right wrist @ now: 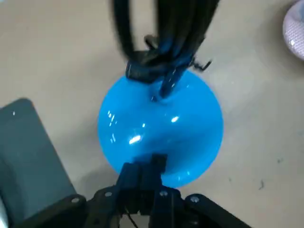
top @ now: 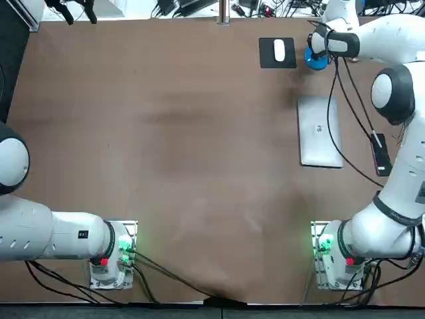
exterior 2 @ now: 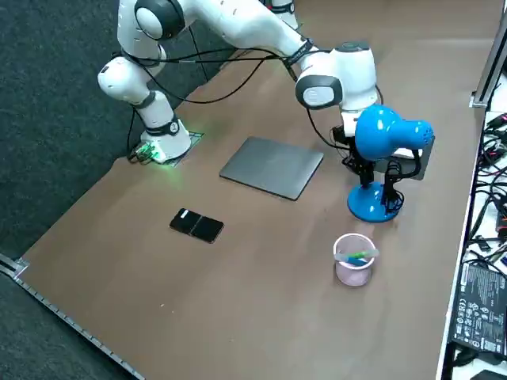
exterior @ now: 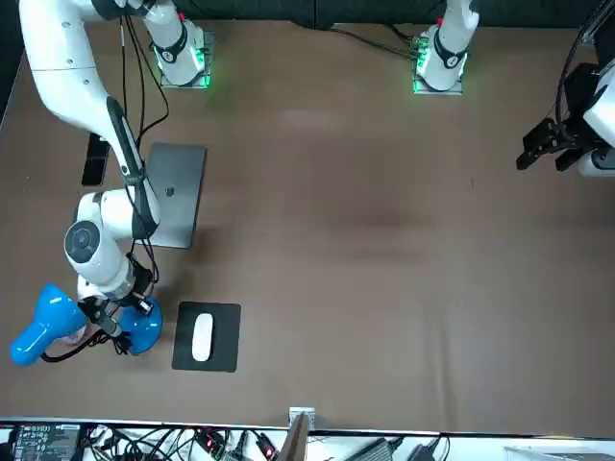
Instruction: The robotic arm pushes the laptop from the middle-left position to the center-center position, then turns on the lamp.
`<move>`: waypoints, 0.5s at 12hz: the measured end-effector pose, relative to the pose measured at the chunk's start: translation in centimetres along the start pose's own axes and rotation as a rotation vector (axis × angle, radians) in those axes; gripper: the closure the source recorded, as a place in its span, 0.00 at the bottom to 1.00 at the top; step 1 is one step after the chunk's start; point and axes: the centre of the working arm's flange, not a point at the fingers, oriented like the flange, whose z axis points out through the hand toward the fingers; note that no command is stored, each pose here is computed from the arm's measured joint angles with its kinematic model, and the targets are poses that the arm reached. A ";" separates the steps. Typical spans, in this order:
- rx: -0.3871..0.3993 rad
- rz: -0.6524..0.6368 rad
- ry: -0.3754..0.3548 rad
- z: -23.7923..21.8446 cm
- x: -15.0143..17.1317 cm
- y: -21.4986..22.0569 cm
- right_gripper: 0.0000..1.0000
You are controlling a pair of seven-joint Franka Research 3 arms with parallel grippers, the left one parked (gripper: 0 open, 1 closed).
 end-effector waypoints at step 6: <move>-0.052 -0.054 -0.134 -3.0 -3.0 -3.8 0.96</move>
